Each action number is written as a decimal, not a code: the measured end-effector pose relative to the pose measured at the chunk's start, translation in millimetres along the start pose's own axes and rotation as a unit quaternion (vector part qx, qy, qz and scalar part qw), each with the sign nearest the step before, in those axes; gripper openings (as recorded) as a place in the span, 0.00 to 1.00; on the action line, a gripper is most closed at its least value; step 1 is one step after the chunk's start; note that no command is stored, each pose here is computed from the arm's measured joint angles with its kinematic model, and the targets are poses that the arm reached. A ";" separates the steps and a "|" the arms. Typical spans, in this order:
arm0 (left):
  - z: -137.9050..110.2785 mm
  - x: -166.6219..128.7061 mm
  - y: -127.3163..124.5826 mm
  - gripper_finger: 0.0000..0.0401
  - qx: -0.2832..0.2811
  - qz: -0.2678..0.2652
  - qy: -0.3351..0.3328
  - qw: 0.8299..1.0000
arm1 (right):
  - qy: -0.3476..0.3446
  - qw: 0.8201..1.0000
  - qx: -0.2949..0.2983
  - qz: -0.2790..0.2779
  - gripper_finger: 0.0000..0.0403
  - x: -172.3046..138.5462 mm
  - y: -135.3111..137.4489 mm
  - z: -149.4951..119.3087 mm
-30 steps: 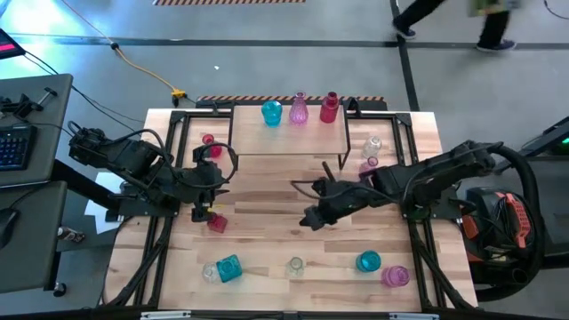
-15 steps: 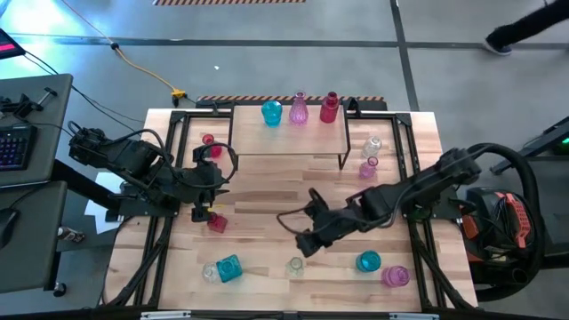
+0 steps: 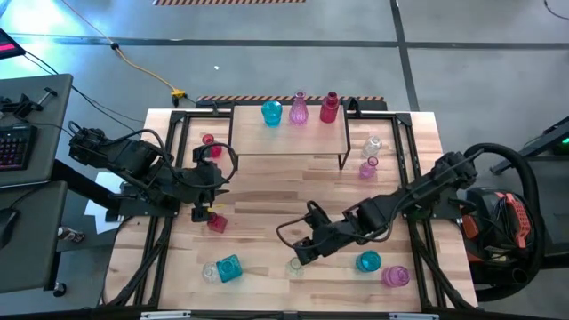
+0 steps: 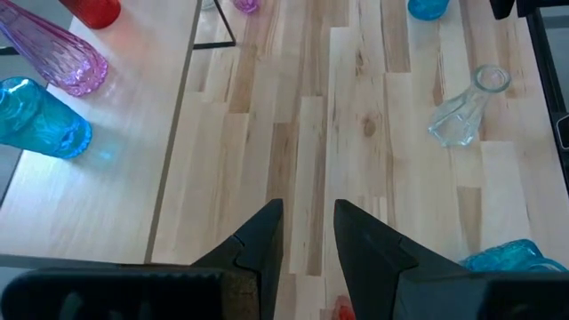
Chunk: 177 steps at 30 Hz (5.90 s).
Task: Sort vases onto shelf
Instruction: Put the bottom right transparent flower vase on the shelf
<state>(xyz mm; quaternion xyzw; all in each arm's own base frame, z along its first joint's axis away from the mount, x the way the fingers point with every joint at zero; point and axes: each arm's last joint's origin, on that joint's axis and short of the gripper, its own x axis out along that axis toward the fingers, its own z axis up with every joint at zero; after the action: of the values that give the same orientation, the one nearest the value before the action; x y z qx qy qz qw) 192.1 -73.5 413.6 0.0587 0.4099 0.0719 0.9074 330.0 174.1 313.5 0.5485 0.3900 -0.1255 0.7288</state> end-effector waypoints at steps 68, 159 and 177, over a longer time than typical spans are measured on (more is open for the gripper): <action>0.1 0.0 0.0 0.23 -0.005 0.000 0.000 1.000 | 0.006 0.995 0.015 -0.100 0.17 75.8 -27.7 -22.7; 13.5 14.1 18.3 0.61 -0.049 0.061 -0.024 0.997 | -0.008 0.992 -0.096 -0.078 0.00 32.0 18.2 50.6; 20.9 27.8 13.9 0.62 -0.081 0.064 -0.024 0.994 | -0.032 0.975 -0.217 0.035 0.00 -40.2 14.7 160.4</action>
<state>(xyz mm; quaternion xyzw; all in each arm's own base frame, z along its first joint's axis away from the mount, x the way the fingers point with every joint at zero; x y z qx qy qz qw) 224.8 -55.9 409.2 0.0127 0.3761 0.1610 0.9124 381.4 25.7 367.3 0.3863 0.3649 -0.0295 0.8466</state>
